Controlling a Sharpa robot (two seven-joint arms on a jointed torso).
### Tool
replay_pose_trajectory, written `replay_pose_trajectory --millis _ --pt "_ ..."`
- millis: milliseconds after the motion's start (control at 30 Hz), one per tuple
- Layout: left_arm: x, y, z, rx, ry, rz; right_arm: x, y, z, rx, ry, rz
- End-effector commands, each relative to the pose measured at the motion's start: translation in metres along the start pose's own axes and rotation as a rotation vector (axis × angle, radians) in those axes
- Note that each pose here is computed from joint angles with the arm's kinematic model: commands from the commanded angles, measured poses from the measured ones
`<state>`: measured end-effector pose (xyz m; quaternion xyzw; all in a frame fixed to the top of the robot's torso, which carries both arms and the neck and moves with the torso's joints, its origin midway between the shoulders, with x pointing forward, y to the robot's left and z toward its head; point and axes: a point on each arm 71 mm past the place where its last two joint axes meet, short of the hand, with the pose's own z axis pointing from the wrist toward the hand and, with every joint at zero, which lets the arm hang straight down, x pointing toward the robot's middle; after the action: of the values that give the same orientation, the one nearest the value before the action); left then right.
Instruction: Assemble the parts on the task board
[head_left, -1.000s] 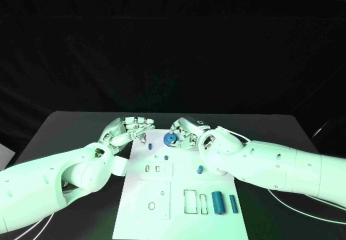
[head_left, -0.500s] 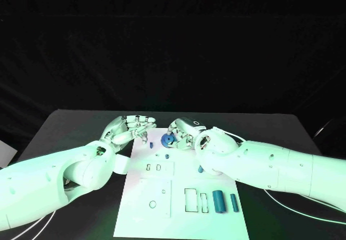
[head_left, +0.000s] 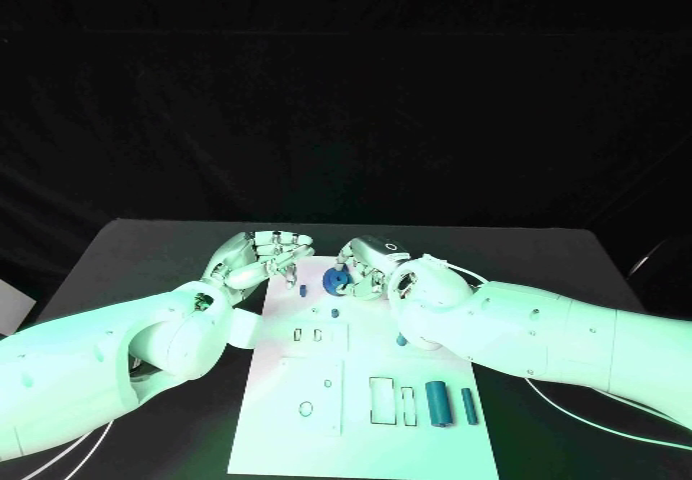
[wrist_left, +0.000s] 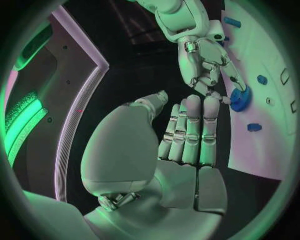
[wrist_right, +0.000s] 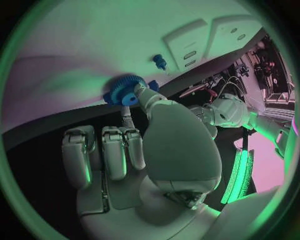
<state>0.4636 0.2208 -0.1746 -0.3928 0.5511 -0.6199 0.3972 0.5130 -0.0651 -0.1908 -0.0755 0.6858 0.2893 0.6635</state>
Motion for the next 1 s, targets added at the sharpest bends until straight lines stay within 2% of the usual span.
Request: replay_pose_trajectory --millis 33,467,1000 --pt "0.003 -0.0012 0.0006 0.005 0.021 -0.012 0.0014 -0.0012 0.0014 -0.003 0.012 -0.022" --pt "0.0031 -0.0006 0.0015 0.002 0.022 -0.013 0.0035 -0.0018 0.0029 -0.002 0.021 -0.018" --pt "0.0021 -0.0005 0.0013 0.001 0.018 -0.011 0.0087 -0.0036 0.0013 0.007 0.093 -0.003"
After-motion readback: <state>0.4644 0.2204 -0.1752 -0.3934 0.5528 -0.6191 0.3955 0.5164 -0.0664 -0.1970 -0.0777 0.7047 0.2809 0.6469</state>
